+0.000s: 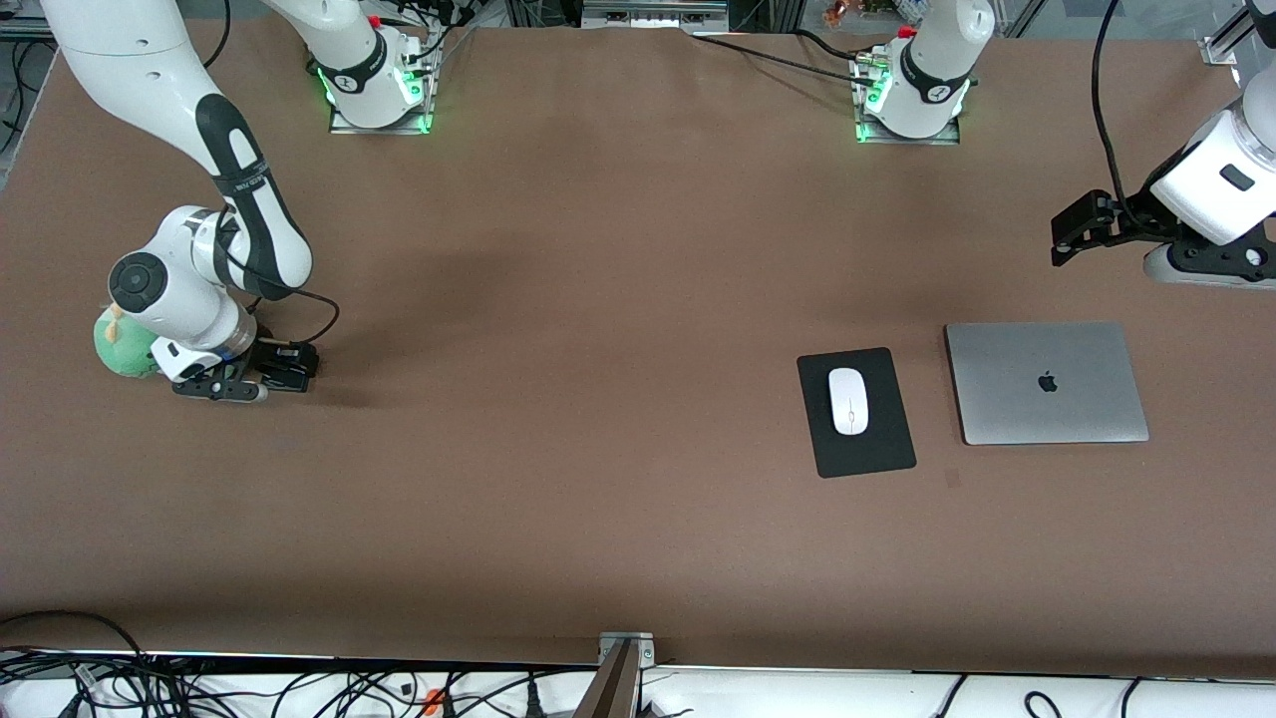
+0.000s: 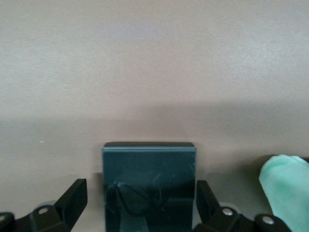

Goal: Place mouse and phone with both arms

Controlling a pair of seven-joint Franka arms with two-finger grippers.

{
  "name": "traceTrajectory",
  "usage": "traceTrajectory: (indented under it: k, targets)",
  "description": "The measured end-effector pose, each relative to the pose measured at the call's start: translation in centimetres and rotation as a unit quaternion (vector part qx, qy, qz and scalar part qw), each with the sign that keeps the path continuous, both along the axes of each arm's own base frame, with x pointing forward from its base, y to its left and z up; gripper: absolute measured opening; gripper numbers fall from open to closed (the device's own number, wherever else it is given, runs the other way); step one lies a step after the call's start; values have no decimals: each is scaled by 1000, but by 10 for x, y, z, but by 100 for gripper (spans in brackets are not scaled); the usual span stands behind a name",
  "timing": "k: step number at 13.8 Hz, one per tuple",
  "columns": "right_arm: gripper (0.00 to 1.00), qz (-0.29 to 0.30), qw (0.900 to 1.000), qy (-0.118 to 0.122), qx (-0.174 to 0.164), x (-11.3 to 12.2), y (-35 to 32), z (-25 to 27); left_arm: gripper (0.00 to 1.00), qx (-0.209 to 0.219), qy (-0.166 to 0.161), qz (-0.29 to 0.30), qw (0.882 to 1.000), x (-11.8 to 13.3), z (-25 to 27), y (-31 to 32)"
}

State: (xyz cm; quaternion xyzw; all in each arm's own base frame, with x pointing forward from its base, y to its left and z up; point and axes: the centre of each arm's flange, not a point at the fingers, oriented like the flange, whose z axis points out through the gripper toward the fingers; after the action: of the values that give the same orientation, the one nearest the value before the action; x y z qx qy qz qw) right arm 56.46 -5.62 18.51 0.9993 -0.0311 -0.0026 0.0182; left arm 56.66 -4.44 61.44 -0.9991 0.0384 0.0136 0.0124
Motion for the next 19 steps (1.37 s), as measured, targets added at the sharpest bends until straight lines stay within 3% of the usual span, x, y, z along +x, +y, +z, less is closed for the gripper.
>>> traceTrajectory:
  k: [2,4,11,14,19]
  targets:
    - [100,3,1000,27,12,11,5,18,100,-1,0,0,1000,0,0,0]
    - [100,6,999,38,21,29,9,44,100,-1,0,0,1000,0,0,0]
    - [100,16,999,22,30,67,16,108,100,-1,1,0,1000,0,-1,0]
    - [100,21,998,30,46,72,21,171,100,-1,1,0,1000,1,-1,0]
    - [100,19,996,55,67,60,11,265,100,-1,1,0,1000,1,-1,0]
